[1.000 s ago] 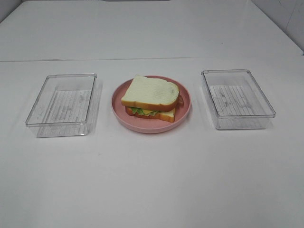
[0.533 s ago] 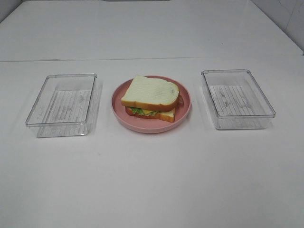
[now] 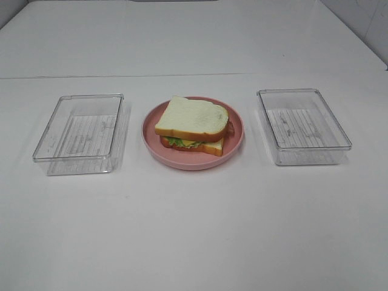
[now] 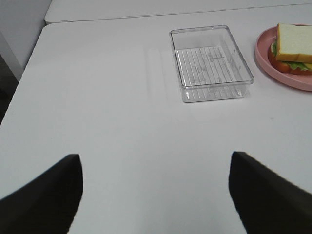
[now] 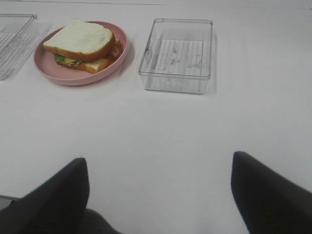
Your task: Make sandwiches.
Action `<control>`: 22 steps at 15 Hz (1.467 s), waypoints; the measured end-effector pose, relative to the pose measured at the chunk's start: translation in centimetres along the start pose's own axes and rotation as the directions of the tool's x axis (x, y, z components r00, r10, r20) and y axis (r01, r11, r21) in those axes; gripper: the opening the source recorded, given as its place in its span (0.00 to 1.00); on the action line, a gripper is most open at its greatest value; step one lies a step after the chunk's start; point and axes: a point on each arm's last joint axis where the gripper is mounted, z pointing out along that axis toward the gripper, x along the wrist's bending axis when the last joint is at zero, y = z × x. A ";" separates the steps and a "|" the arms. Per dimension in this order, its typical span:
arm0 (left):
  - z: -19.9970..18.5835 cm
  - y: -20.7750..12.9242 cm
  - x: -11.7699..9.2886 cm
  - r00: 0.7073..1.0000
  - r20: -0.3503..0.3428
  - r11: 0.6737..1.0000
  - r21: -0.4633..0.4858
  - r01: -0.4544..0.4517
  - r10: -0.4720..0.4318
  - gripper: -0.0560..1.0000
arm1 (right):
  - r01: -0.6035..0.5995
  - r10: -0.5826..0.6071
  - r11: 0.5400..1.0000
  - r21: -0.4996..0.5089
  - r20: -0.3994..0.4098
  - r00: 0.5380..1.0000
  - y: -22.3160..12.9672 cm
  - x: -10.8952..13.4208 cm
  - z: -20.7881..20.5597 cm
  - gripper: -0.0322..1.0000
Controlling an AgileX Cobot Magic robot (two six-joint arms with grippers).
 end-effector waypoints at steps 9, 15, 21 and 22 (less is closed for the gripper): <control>0.0 0.0 0.0 1.000 0.001 1.000 0.000 0.000 0.000 0.79 | 0.000 0.000 1.000 0.000 0.000 1.000 0.0 0.0 0.0 0.77; 0.0 0.0 -0.2 1.000 0.021 1.000 -0.001 0.012 -0.012 0.79 | 0.000 0.000 1.000 0.000 0.000 1.000 0.0 0.0 0.0 0.77; 0.0 0.0 -0.2 1.000 0.021 1.000 -0.001 0.012 -0.012 0.79 | -0.002 0.002 1.000 0.000 -0.003 1.000 0.0 0.0 0.0 0.77; 0.0 0.0 -0.2 1.000 0.021 1.000 -0.001 0.012 -0.012 0.79 | -0.002 0.002 1.000 0.000 -0.003 1.000 0.0 0.0 0.0 0.77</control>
